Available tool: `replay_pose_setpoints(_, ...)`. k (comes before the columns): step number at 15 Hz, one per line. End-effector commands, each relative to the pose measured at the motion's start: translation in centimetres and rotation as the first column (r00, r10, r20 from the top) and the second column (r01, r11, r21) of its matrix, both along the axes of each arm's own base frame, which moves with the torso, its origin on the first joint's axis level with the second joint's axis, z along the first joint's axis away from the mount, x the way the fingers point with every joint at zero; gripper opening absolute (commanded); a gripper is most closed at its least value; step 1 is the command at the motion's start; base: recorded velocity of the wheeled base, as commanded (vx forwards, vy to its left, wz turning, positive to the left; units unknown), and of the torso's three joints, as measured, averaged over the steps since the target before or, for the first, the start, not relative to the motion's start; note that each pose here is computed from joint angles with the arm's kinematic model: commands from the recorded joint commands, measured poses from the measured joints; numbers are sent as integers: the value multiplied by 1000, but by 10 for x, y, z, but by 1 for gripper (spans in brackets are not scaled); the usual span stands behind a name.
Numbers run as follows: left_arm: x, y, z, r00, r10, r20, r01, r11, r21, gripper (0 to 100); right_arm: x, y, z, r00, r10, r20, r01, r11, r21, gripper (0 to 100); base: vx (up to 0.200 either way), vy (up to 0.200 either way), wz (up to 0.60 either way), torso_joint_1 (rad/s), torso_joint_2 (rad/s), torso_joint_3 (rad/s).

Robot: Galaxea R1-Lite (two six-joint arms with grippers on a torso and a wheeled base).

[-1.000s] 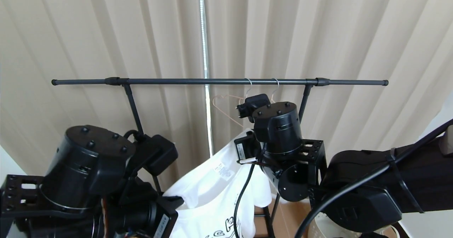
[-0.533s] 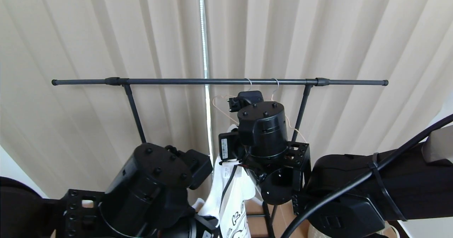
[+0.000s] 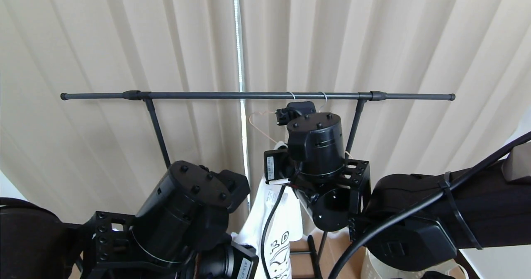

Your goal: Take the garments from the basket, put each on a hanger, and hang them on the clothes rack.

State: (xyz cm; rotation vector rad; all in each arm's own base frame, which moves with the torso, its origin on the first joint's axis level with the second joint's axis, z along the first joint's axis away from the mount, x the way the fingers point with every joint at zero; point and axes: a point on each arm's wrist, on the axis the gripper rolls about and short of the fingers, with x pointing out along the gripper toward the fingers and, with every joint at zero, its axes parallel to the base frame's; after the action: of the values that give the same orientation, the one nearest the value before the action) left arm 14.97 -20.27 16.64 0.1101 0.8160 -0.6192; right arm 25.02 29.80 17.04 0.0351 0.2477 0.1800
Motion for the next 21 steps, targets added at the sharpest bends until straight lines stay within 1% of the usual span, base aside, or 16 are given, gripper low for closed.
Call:
replay_pose_setpoints(1, 11, 15, 4, 997, 73, 12, -73, 997, -12, 0, 4, -13, 8, 1000, -27, 11, 27, 1000, -8, 0, 0, 0, 0, 0, 0, 0)
replay_pose_setpoints(2, 18, 23, 1, 991, 132, 22, -132, 991, 10, 0, 2, -25, 13, 999, -39, 12, 39, 998, -46, 0, 0, 0, 0, 0, 0, 0)
replay_pose_setpoints(3, 21, 25, 0, 988, 152, 26, -152, 988, 16, 0, 0, -27, 15, 999, -36, 14, 37, 998, -55, 0, 0, 0, 0, 0, 0, 0)
replay_pose_setpoints(4, 30, 30, 2, 980, 194, 41, -195, 981, 13, 0, -4, -36, 22, 999, -37, 18, 38, 996, -83, 0, 0, 0, 0, 0, 0, 0)
replay_pose_setpoints(5, 35, 30, 3, 978, 205, 48, -206, 978, 11, 0, -6, -39, 25, 999, -35, 20, 37, 995, -94, 0, 0, 0, 0, 0, 0, 0)
replay_pose_setpoints(6, 50, 31, 7, 968, 242, 60, -242, 970, 1, 0, -10, -44, 31, 999, -42, 25, 45, 992, -121, 0, 0, 0, 0, 0, 0, 0)
replay_pose_setpoints(7, 56, 30, 8, 965, 254, 62, -254, 967, 1, 0, -11, -46, 32, 999, -41, 23, 44, 990, -133, 0, 0, 0, 0, 0, 0, 0)
replay_pose_setpoints(8, 71, 26, 9, 952, 296, 85, -297, 955, 3, 0, -14, -51, 33, 999, -49, 17, 51, 983, -174, 0, 0, 0, 0, 0, 0, 0)
replay_pose_setpoints(9, 78, 24, 9, 944, 316, 96, -318, 948, 6, 0, -15, -52, 33, 999, -46, 14, 48, 979, -198, 0, 0, 0, 0, 0, 0, 0)
replay_pose_setpoints(10, 88, 21, 10, 926, 353, 131, -356, 935, -5, 0, -18, -55, 30, 999, -38, 0, 36, 970, -242, 0, 0, 0, 0, 0, 0, 0)
replay_pose_setpoints(11, 93, 20, 11, 919, 365, 148, -366, 930, -19, 0, -19, -56, 28, 999, -35, -6, 32, 964, -265, 0, 0, 0, 0, 0, 0, 0)
replay_pose_setpoints(12, 94, 19, 11, 917, 366, 157, -366, 930, -31, 0, -19, -56, 27, 999, -32, -7, 29, 960, -277, 0, 0, 0, 0, 0, 0, 0)
replay_pose_setpoints(13, 94, 19, 13, 912, 373, 169, -368, 928, -62, 0, -18, -55, 25, 999, -32, -11, 28, 958, -286, 0, 0, 0, 0, 0, 0, 0)
replay_pose_setpoints(14, 93, 18, 13, 913, 373, 167, -365, 928, -78, 0, -17, -54, 24, 999, -33, -11, 29, 957, -289, 0, 0, 0, 0, 0, 0, 0)
replay_pose_setpoints(18, 82, 16, 10, 928, 325, 181, -320, 946, -61, 0, 3, -61, 17, 996, -90, -16, 81, 950, -302, 0, 0, 0, 0, 0, 0, 0)
replay_pose_setpoints(21, 78, 20, 11, 930, 314, 189, -310, 949, -55, 0, 8, -62, 13, 995, -101, -21, 90, 948, -306, 0, 0, 0, 0, 0, 0, 0)
